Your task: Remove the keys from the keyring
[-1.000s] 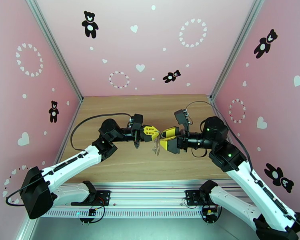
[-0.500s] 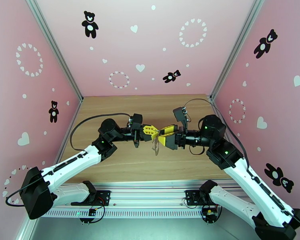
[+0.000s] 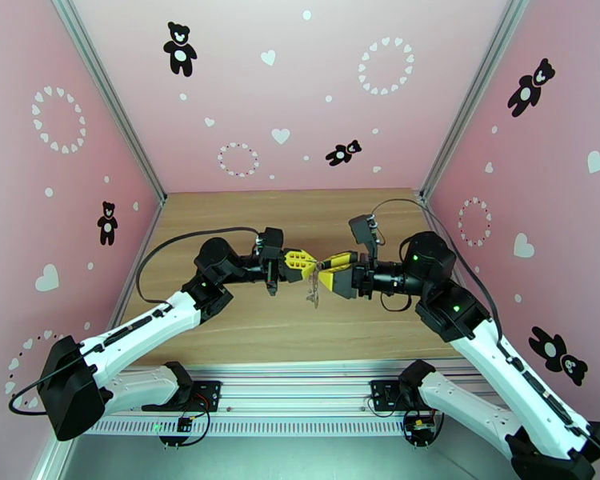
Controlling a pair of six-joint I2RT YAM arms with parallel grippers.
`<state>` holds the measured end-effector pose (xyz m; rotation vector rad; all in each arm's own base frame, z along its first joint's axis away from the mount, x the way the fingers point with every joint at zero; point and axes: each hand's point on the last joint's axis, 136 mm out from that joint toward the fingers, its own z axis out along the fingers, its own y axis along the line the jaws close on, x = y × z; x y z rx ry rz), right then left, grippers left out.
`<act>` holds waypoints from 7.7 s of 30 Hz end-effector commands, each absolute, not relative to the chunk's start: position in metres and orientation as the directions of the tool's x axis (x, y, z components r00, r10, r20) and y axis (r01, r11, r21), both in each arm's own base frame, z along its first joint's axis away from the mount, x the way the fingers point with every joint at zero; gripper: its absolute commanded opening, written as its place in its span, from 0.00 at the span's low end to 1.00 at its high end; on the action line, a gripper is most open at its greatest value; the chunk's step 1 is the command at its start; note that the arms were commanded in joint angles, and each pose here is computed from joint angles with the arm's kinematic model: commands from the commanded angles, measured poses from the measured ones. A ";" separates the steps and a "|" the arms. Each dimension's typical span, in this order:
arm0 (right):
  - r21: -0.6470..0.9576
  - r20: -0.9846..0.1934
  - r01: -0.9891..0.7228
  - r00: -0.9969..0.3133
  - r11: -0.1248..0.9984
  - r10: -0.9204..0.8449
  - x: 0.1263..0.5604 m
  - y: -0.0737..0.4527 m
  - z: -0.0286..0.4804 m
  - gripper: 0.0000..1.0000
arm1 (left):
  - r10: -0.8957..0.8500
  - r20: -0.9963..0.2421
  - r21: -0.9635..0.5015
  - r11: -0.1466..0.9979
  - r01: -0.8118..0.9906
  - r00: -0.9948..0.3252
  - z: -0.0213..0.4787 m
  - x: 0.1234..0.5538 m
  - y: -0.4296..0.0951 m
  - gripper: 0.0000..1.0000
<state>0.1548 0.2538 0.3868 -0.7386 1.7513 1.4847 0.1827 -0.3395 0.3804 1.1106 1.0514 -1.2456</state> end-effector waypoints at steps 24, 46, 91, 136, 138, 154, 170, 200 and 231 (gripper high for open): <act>0.569 -0.809 -0.777 -0.587 0.268 0.016 0.169 0.253 0.373 0.11 | -0.189 -0.978 0.086 0.037 0.996 0.091 0.390 0.183 -0.335 0.00; 0.515 -0.839 -0.779 -0.544 0.356 0.023 0.172 0.241 0.374 0.00 | -0.180 -0.969 0.136 0.187 0.973 0.170 0.391 0.200 -0.328 0.00; 0.189 -0.964 -0.931 -0.237 0.311 -0.122 0.151 0.250 0.384 0.00 | -0.071 -0.977 0.161 0.387 0.908 0.203 0.381 0.218 -0.343 0.00; 0.254 -0.933 -0.945 -0.296 0.206 -0.207 0.179 0.241 0.391 0.00 | -0.055 -0.977 0.189 0.205 0.960 0.205 0.365 0.177 -0.349 0.28; 0.248 -0.935 -0.946 -0.291 0.211 -0.203 0.180 0.240 0.392 0.00 | -0.040 -0.978 0.193 0.205 0.960 0.205 0.364 0.179 -0.351 0.27; 0.243 -0.942 -0.946 -0.283 0.216 -0.182 0.179 0.239 0.392 0.00 | -0.024 -0.978 0.195 0.244 0.950 0.207 0.356 0.193 -0.358 0.20; 0.211 -0.955 -0.948 -0.252 0.236 -0.159 0.178 0.236 0.402 0.00 | -0.003 -0.979 0.196 0.227 0.954 0.202 0.349 0.189 -0.356 0.20; 0.203 -0.948 -0.955 -0.247 0.217 -0.201 0.177 0.237 0.394 0.00 | -0.039 -0.981 0.180 0.208 0.962 0.192 0.372 0.183 -0.341 0.26; 0.186 -0.948 -0.963 -0.228 0.194 -0.221 0.178 0.239 0.394 0.00 | -0.025 -0.984 0.167 0.164 0.972 0.174 0.377 0.197 -0.356 0.21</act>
